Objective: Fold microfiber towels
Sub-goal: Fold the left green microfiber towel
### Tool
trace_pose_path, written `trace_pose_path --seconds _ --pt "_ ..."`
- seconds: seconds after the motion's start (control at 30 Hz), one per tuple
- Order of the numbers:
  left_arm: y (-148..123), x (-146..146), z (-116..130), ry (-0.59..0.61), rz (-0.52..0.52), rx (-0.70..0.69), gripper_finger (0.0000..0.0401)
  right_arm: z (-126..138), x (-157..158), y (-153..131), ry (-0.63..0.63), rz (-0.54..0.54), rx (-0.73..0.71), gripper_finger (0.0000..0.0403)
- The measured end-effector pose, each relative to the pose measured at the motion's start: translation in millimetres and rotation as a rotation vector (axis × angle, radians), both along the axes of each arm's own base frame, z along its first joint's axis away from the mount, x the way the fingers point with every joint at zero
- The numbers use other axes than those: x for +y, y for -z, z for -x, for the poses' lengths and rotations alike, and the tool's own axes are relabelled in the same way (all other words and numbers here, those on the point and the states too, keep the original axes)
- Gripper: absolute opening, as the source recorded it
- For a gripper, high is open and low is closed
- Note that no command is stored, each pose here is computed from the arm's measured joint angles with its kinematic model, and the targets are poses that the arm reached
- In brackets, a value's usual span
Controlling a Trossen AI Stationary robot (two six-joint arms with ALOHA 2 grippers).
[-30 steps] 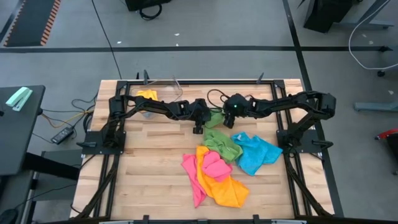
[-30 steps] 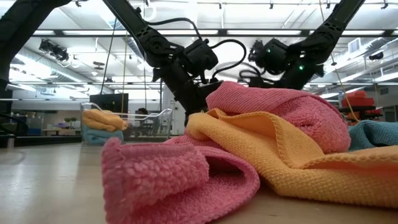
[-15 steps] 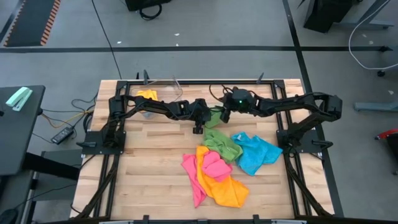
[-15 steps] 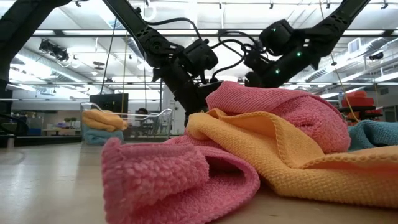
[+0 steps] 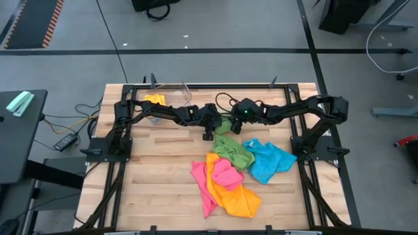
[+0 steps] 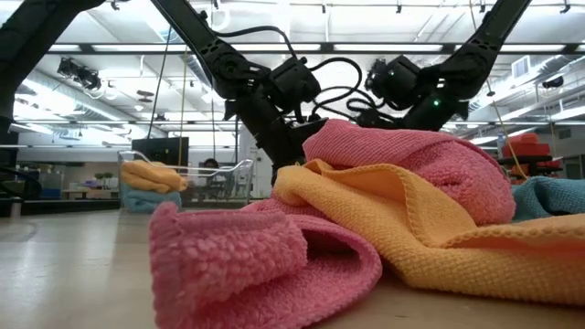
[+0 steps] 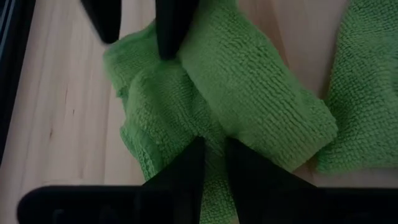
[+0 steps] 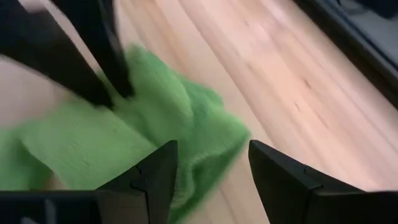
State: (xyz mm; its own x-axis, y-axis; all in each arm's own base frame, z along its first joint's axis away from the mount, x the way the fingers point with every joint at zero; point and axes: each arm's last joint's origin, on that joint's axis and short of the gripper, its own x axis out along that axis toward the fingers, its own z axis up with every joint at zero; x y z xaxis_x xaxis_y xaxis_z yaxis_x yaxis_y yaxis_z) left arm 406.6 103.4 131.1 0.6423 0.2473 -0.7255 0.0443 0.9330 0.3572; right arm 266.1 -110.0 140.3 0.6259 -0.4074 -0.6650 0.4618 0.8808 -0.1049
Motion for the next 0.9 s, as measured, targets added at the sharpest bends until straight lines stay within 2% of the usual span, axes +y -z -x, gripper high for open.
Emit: trace_pose_path --seconds 0.37,0.5,0.7,0.9 --pt "0.0 0.0 0.0 -0.002 0.002 -0.001 0.0069 11.4 -3.6 -2.6 0.051 0.034 0.094 0.0206" --pt "0.2 -0.1 0.2 -0.002 0.002 0.002 0.0067 6.6 -10.4 -19.2 0.069 0.067 0.038 0.0206" --pt "0.2 0.1 0.2 -0.001 0.001 0.003 0.0073 -10.6 -9.2 -41.5 -0.044 0.028 -0.132 0.0206" --pt "0.4 0.4 0.5 -0.004 0.004 0.005 0.0077 -22.4 -7.6 -20.6 -0.073 0.024 -0.12 0.0206"
